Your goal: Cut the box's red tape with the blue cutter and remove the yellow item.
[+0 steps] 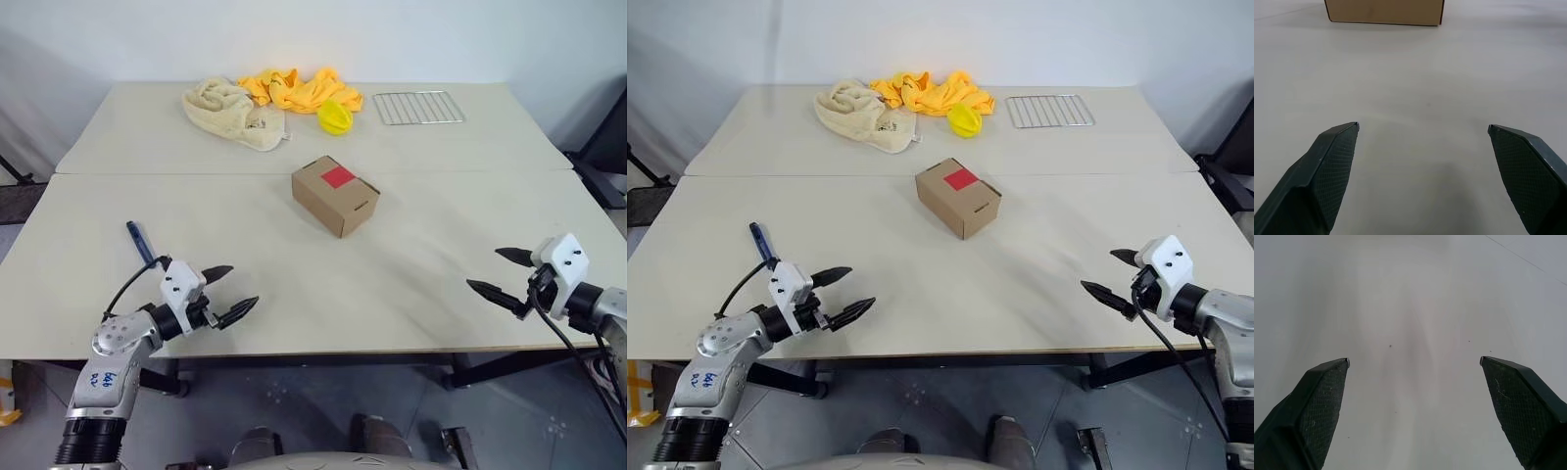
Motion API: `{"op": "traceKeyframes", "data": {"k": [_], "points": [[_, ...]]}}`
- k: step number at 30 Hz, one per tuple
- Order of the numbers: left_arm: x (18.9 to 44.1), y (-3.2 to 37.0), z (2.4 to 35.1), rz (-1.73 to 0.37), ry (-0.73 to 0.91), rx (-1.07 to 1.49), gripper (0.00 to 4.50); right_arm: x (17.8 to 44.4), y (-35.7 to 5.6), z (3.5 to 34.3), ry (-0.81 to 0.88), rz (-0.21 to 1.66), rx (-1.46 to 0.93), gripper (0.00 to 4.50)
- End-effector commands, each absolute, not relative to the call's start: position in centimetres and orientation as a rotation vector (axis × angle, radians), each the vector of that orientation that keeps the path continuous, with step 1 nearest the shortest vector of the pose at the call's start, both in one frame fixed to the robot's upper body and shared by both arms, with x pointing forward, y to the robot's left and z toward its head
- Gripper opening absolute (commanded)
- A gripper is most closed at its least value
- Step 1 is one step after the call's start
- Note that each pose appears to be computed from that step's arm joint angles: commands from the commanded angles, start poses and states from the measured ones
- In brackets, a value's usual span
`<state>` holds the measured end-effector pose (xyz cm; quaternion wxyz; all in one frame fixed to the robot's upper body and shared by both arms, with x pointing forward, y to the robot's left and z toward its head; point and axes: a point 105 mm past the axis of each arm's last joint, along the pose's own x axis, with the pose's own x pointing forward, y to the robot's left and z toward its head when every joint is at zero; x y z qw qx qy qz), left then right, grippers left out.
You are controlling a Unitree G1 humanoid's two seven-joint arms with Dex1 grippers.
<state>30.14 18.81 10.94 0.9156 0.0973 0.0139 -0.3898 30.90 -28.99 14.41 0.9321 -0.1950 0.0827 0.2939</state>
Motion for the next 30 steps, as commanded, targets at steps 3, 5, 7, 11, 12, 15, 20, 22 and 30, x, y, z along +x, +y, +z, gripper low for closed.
{"op": "traceKeyframes", "data": {"k": [3,5,7,11,12,15,20,22,30], "points": [[31.0,19.0,12.5,-0.762,-0.033,0.215,4.49,31.1,-28.8,16.0,0.11,0.586,-0.418,4.5],[31.1,18.8,12.3,-0.763,-0.007,0.206,4.49,31.1,-28.8,16.1,0.107,0.581,-0.418,4.5],[31.1,18.6,12.3,-0.768,0.002,0.197,4.49,31.1,-28.7,16.2,0.104,0.575,-0.419,4.5],[31.7,18.0,11.5,-0.742,0.072,0.243,4.49,31.6,-29.2,16.3,0.121,0.511,-0.429,4.5],[31.8,17.7,11.6,-0.747,0.068,0.251,4.49,32.0,-29.5,16.4,0.128,0.466,-0.455,4.5],[33.3,17.7,12.1,-0.72,0.05,0.212,4.11,33.2,-29.1,16.7,0.135,0.381,-0.423,4.32],[36.7,17.2,12.9,-0.675,0.04,0.146,2.79,34.4,-26.1,17.0,0.133,0.394,-0.293,2.87],[37.8,16.9,13.2,-0.67,0.03,0.14,2.13,34.7,-25.2,17.1,0.119,0.395,-0.293,2.09],[42.8,16.4,15.1,-0.563,-0.027,0.129,0.02,36.6,-23.5,17.9,0.06,0.324,-0.258,0.0]]}}
